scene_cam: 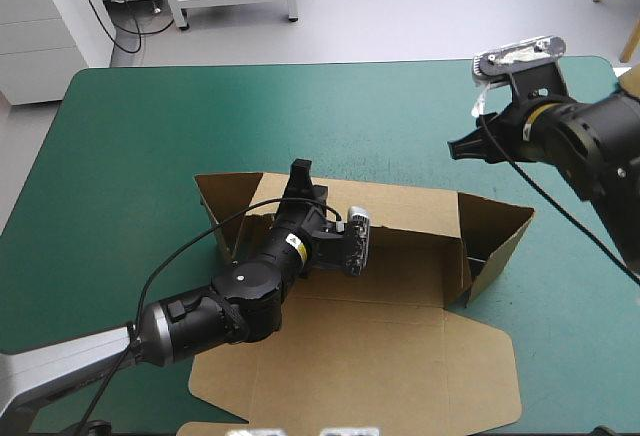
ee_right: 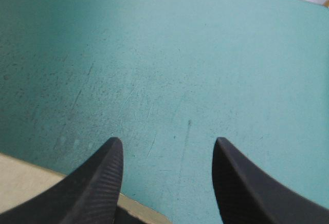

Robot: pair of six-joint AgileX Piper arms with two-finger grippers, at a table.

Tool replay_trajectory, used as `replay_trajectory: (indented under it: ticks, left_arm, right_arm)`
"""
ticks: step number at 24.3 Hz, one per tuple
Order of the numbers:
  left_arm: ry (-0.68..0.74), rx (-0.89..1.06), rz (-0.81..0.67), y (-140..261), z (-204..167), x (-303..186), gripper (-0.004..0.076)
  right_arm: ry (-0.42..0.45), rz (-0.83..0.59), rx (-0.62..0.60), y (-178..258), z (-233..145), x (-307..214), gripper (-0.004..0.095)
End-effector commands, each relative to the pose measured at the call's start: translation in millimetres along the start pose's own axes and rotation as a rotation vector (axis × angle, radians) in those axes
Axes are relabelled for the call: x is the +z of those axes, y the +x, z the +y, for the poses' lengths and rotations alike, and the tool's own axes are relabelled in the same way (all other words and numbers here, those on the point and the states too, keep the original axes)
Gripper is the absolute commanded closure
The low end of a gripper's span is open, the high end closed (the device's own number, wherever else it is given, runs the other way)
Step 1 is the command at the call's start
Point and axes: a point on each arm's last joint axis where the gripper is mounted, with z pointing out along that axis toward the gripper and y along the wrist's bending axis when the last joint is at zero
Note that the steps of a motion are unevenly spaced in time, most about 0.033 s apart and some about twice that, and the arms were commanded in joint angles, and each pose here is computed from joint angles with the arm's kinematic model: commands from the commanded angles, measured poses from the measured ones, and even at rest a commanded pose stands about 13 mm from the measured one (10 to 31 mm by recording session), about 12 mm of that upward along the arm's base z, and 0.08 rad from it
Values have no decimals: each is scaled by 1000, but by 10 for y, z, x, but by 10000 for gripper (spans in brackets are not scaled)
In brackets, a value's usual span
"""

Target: Fold the box

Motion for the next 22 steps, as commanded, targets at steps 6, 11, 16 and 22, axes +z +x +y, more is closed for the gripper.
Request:
replay_trajectory:
  ticks: [6,11,16,22]
  left_arm:
    - [-29,-40,-12,29,113,-96,731]
    - [-39,-28,-20,21,122,-96,731]
    - [-61,1,-52,-5,143,-96,731]
    - [-63,-3,-56,20,161,-73,731]
  right_arm:
    - [-66,75,54,-180,-341,584,425]
    - [-135,137,28,-155,-354,891,424]
    - [-134,177,-5,-132,-341,1059,424]
    - [-194,217,-6,-45,-266,1166,425]
